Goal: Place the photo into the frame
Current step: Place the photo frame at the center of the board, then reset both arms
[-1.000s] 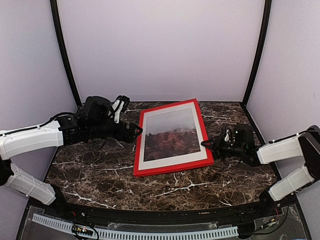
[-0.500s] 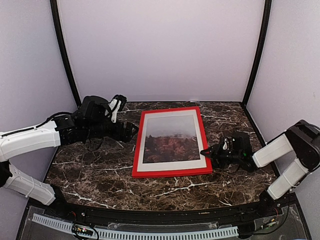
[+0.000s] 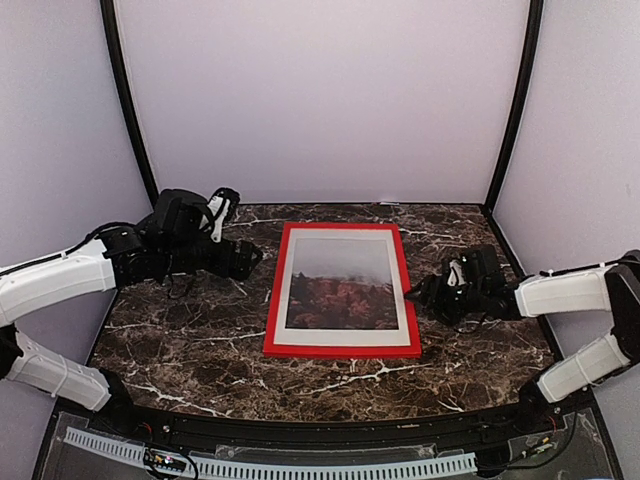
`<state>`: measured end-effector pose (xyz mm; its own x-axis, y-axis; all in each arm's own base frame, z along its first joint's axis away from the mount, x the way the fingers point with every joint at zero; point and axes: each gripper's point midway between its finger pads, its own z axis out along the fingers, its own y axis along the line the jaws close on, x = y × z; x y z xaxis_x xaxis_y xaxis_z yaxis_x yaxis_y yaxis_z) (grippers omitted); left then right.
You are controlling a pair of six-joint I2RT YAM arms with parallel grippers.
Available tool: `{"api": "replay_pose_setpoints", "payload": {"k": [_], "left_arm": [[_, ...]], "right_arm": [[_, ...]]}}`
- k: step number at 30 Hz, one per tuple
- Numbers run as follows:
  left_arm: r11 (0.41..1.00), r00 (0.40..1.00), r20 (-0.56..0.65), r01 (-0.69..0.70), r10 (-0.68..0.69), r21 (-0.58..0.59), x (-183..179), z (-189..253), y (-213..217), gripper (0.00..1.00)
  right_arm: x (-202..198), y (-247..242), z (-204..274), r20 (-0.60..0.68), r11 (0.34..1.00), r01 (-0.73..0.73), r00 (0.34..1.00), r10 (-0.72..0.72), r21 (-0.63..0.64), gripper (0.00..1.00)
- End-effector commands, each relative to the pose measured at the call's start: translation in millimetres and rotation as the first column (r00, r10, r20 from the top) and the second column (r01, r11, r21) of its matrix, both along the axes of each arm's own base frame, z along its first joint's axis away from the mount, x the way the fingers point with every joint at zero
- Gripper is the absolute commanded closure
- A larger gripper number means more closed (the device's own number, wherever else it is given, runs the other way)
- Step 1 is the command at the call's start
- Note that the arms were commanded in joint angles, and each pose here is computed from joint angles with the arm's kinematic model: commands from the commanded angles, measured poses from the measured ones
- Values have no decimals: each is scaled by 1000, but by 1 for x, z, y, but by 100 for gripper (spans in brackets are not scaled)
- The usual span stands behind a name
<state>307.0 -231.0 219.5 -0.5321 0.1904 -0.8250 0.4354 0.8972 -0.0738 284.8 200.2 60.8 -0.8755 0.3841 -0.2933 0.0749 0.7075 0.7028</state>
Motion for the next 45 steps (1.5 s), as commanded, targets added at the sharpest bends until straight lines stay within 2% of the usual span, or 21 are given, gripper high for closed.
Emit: {"api": "replay_pose_setpoints", "payload": {"k": [1,9,13,18,23,28,38,45], "left_arm": [[996,997,22,-73,74,-47,2,18,30,1],[971,976,-1,-215,216,-104,11,11,77,1],[959,964,10,-263,266,-109,12,9,94,1],[957,962,8,-269,271,-111,13,12,99,1],[952,955,-2,-296,297,-77,14,12,106,1],[942,943,18,-332,333,-42,11,14,118,1],[936,929,129,-333,347,-114,-11,34,133,1],[940,930,164,-306,328,-149,-21,43,135,1]], "right_arm": [[8,-29,17,75,964,-17,996,39,-264,24],[34,-71,73,208,837,82,977,38,-541,13],[45,-88,103,281,769,152,959,37,-621,2],[52,-103,130,349,706,223,936,37,-672,1],[51,-112,144,386,680,265,922,28,-683,1],[43,-116,166,465,694,309,884,43,-651,1],[22,-135,193,582,678,401,812,48,-616,1],[15,-133,201,629,709,412,775,57,-573,1]]}}
